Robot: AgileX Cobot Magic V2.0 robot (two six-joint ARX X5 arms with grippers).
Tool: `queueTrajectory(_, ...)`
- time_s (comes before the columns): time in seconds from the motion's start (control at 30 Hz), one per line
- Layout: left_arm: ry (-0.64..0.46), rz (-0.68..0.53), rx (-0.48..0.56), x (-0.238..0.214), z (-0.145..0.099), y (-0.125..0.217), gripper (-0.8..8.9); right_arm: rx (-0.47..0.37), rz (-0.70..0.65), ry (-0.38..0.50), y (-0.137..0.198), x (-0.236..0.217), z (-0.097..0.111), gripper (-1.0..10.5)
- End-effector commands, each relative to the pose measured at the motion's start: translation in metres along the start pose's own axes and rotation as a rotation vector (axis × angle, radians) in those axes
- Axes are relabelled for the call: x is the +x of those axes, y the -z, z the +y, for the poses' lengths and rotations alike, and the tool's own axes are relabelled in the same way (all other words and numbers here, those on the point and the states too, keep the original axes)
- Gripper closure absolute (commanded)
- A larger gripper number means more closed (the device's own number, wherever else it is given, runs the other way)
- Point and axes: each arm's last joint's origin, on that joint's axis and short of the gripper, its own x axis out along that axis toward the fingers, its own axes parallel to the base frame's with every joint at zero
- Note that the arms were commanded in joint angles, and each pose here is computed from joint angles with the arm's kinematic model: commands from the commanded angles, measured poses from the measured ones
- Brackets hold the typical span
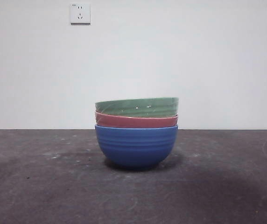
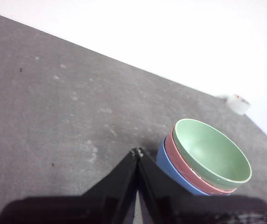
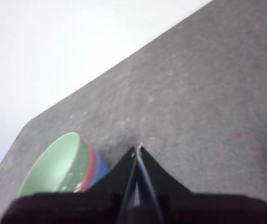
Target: Pick up the green bowl on the top,put the green bowl on the left,pick up the red bowl in the middle,put the red bowl on the right
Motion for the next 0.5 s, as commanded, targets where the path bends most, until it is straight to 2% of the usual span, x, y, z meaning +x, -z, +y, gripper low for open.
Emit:
queueTrajectory(0.03,0.0,0.018,0.109,0.002,-0.006,-0.016,8.22,-0.08,0.013,-0.037,-0.017,-0.002,0.012,9.6)
queueTrajectory(0.23,0.045,0.111,0.204,0.014,-0.02,-0.054,8.22,-0.188,0.09,-0.112,-0.048,0.003,0.033,9.6)
queueTrajectory(0.4,0.144,0.243,0.223,0.031,-0.029,-0.081,8.21,-0.298,0.18,-0.179,-0.065,0.014,0.043,9.5)
queueTrajectory(0.5,0.207,0.316,0.264,0.04,-0.033,-0.092,8.21,-0.336,0.253,-0.242,-0.07,0.023,0.046,9.5)
